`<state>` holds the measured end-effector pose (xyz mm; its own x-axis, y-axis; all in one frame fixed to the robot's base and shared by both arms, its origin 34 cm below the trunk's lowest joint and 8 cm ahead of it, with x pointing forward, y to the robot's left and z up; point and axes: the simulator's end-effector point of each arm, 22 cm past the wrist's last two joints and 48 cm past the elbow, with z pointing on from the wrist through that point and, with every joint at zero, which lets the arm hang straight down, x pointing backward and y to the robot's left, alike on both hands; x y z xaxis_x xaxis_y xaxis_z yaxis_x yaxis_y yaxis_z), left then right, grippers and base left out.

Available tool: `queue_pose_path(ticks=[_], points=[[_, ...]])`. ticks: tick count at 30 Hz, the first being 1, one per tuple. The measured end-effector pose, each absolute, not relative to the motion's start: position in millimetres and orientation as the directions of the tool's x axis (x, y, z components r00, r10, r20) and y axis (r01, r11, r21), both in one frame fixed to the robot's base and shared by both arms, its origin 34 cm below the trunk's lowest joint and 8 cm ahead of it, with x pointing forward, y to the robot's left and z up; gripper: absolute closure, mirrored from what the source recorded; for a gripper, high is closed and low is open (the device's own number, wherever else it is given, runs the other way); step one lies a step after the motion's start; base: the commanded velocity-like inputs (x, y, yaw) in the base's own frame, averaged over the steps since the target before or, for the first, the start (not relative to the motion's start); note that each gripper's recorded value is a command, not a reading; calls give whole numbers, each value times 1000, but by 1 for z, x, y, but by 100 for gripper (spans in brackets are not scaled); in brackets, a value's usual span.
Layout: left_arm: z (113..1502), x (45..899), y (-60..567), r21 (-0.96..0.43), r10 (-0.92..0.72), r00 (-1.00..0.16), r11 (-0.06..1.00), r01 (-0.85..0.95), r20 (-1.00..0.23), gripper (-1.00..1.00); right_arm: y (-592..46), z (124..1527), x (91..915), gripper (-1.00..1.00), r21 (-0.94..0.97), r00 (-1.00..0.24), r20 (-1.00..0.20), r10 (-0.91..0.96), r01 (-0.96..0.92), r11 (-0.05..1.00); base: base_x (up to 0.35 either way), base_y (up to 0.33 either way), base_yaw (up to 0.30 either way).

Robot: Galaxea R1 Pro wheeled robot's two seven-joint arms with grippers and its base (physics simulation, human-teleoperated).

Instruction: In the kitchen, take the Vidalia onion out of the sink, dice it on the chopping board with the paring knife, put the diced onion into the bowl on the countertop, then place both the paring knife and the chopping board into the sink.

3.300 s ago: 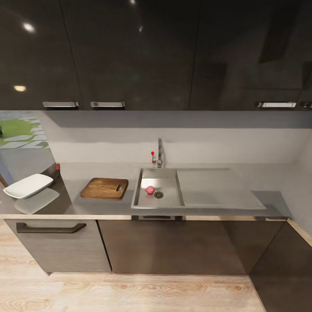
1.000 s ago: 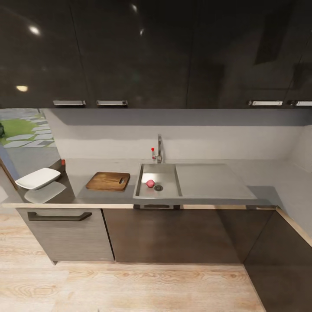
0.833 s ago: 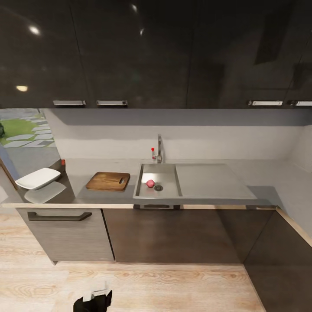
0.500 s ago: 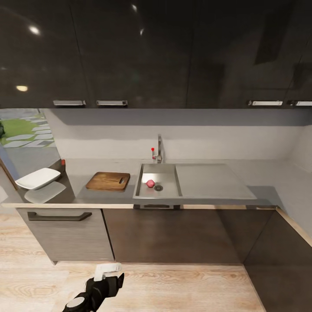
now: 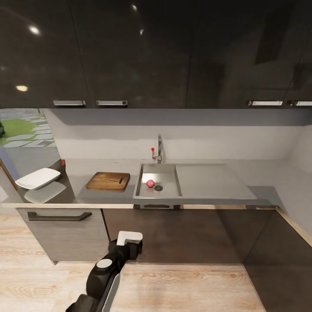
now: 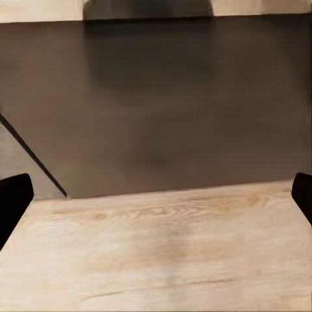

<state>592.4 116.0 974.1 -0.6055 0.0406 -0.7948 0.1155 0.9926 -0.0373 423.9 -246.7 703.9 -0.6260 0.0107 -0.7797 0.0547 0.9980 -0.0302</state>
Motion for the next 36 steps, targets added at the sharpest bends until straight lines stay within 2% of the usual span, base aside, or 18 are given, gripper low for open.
queue_pose_path(ticks=[7,10,16,19,27,36], points=[[1022,636,114,-14,61,-554,991,130,-830,-100,-246,704,424,-100,-29,-626,-780,12,54,998,0,0,0],[1081,677,109,-15,54,-474,990,140,-879,-100,-246,704,424,-100,-29,-626,-780,11,54,998,0,0,0],[1193,724,76,-114,3,-418,961,253,-908,-100,-246,704,424,-100,-28,-625,-780,11,54,998,0,0,0],[1250,738,66,-131,-19,-353,946,296,-935,-100,-246,704,424,-100,-29,-625,-781,12,57,998,0,0,0],[1254,745,69,-117,-7,-358,952,285,-934,-100,-249,704,424,-100,-33,-625,-780,11,59,998,0,0,0],[1246,739,53,-38,82,-344,944,328,-935,-100,-256,704,423,-100,-42,-627,-779,10,68,997,0,0,0]])
